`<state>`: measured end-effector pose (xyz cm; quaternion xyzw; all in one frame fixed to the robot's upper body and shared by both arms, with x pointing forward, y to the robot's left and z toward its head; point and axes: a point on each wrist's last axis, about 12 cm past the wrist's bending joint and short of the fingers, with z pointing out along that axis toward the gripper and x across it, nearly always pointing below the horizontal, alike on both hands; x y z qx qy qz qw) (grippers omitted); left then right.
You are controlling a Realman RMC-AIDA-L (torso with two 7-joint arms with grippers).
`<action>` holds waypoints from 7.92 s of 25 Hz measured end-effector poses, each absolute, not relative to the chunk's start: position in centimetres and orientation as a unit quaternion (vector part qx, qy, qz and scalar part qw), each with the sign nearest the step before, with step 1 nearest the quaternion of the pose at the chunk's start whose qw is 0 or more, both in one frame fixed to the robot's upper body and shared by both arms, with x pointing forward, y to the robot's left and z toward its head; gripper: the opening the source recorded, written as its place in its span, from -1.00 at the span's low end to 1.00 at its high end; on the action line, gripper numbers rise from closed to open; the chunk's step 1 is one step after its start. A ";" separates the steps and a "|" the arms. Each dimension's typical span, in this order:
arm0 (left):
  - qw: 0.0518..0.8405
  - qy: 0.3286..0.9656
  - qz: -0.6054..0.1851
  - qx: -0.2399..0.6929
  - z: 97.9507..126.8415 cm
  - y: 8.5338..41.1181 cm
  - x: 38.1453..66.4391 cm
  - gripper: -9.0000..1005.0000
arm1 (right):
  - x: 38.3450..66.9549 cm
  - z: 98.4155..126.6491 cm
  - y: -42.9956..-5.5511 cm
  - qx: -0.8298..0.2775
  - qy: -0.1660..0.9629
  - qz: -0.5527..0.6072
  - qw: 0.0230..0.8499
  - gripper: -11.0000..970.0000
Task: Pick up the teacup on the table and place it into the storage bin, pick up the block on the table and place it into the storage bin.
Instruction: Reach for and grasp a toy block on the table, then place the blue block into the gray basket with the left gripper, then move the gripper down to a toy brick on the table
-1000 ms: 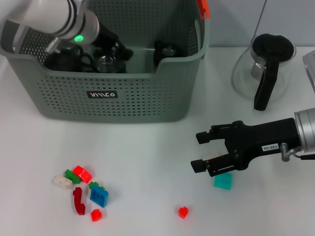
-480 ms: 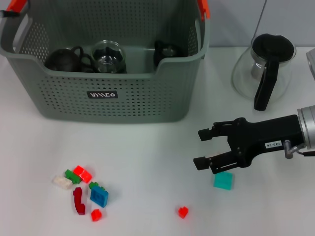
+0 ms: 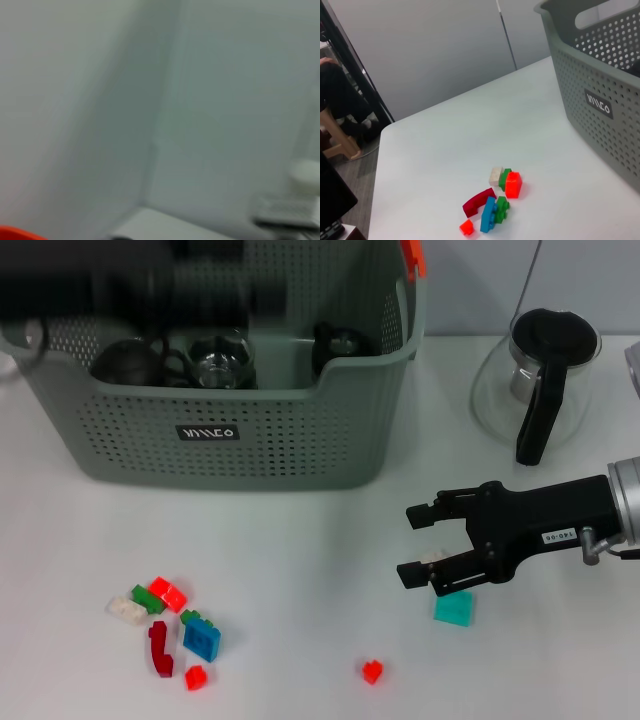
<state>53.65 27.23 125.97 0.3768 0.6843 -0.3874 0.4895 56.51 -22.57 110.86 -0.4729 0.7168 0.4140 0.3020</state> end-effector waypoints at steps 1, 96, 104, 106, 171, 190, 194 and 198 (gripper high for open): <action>0.475 0.680 -0.398 0.392 125.3 27.2 53.1 0.69 | 56.5 110.9 -22.6 -0.474 0.716 0.414 0.302 0.88; 0.221 0.717 -0.209 0.628 108.0 26.1 52.4 -0.01 | 57.1 110.6 -20.7 -0.469 0.713 0.410 0.323 0.88; 0.222 0.720 -0.205 0.625 108.0 26.2 52.5 -0.11 | 57.1 110.6 -20.7 -0.468 0.713 0.410 0.323 0.88; 0.222 0.720 -0.205 0.625 108.0 26.2 52.5 -0.16 | 57.1 110.6 -20.7 -0.468 0.713 0.410 0.324 0.88; 0.501 0.792 -0.249 0.243 124.4 26.8 65.8 -0.08 | 57.3 111.4 -21.5 -0.476 0.708 0.411 0.321 0.88; 0.366 0.733 -0.309 0.483 117.8 29.2 50.0 0.88 | 57.5 111.6 -22.0 -0.479 0.709 0.404 0.324 0.88; 0.313 0.770 -0.277 0.483 115.5 30.1 49.2 0.88 | 57.6 111.6 -21.9 -0.479 0.709 0.404 0.325 0.88; 0.284 0.816 -0.225 0.450 113.7 31.4 49.3 0.87 | 57.6 111.5 -21.9 -0.477 0.710 0.403 0.327 0.88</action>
